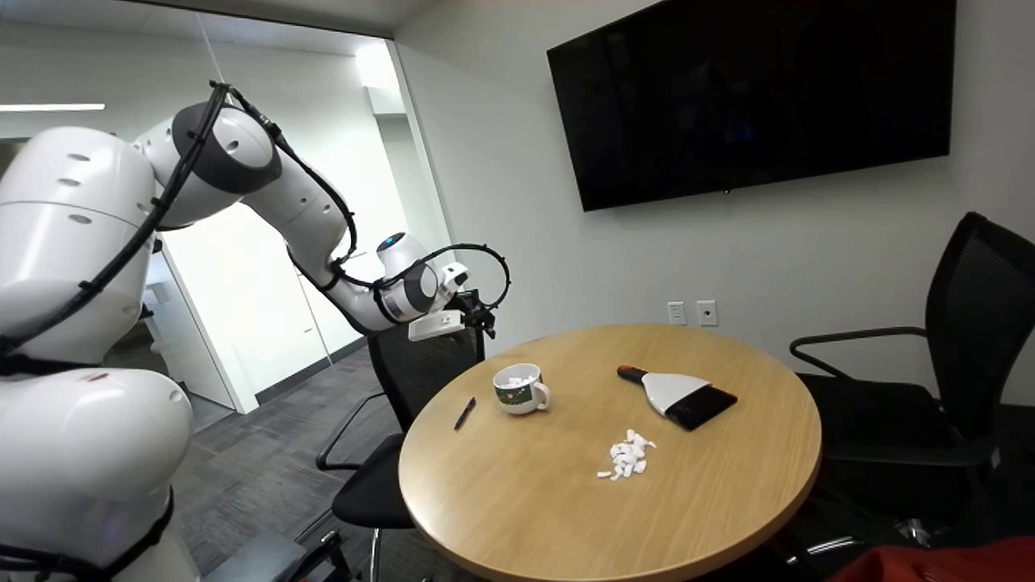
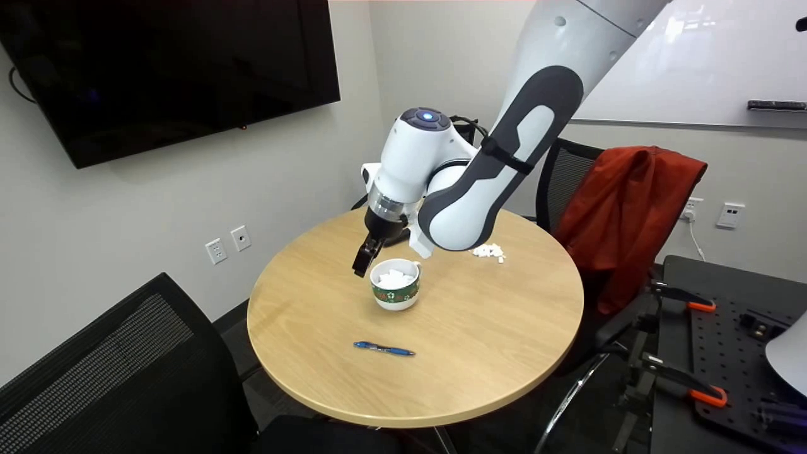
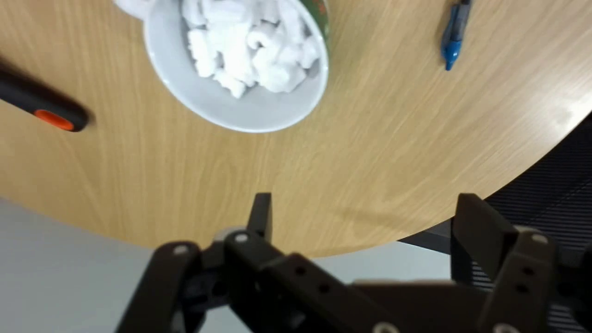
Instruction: Use the pen to stir the contents in the mug then empty the mug.
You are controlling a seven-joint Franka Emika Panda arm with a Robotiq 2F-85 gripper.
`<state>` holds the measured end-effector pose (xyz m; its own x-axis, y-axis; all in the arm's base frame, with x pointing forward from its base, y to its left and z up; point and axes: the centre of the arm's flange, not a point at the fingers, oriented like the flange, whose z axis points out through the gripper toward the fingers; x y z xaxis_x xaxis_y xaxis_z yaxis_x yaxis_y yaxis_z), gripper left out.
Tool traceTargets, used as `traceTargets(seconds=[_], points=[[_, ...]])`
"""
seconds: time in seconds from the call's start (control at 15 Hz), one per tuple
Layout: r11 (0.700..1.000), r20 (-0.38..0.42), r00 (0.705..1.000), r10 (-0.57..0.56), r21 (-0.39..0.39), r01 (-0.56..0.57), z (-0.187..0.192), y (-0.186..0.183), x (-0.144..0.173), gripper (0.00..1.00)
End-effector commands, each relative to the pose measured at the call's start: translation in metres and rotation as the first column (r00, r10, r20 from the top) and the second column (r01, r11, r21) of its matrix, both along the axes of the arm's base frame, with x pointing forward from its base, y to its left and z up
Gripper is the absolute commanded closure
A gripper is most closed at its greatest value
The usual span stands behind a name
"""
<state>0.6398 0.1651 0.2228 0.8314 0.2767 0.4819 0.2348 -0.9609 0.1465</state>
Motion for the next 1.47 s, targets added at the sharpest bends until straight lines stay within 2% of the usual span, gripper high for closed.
traceTargets(seconds=[0.0,0.33,0.47,0.53,0.6,0.73,0.87,1.27,1.4], points=[[0.996,-0.005,0.996,-0.094,0.009,0.094,0.017,-0.047,-0.003,0.0],[0.99,-0.044,0.989,-0.138,-0.02,0.137,0.014,-0.099,0.009,0.0],[0.996,-0.071,0.993,-0.091,-0.003,0.091,0.01,-0.112,0.01,0.0],[0.997,-0.074,0.997,-0.017,0.074,0.022,0.011,-0.113,0.006,0.0],[0.995,-0.041,0.994,-0.102,0.006,0.102,0.0,-0.101,0.011,0.0],[0.998,-0.049,0.998,-0.045,0.044,0.047,0.003,-0.095,0.01,0.0],[0.998,-0.044,0.998,-0.034,0.051,0.037,0.008,-0.093,0.01,0.0],[0.989,-0.155,0.988,-0.013,-0.151,-0.011,0.013,-0.126,0.032,0.0],[0.985,-0.187,0.982,0.006,-0.169,-0.039,0.015,-0.137,0.043,0.0]])
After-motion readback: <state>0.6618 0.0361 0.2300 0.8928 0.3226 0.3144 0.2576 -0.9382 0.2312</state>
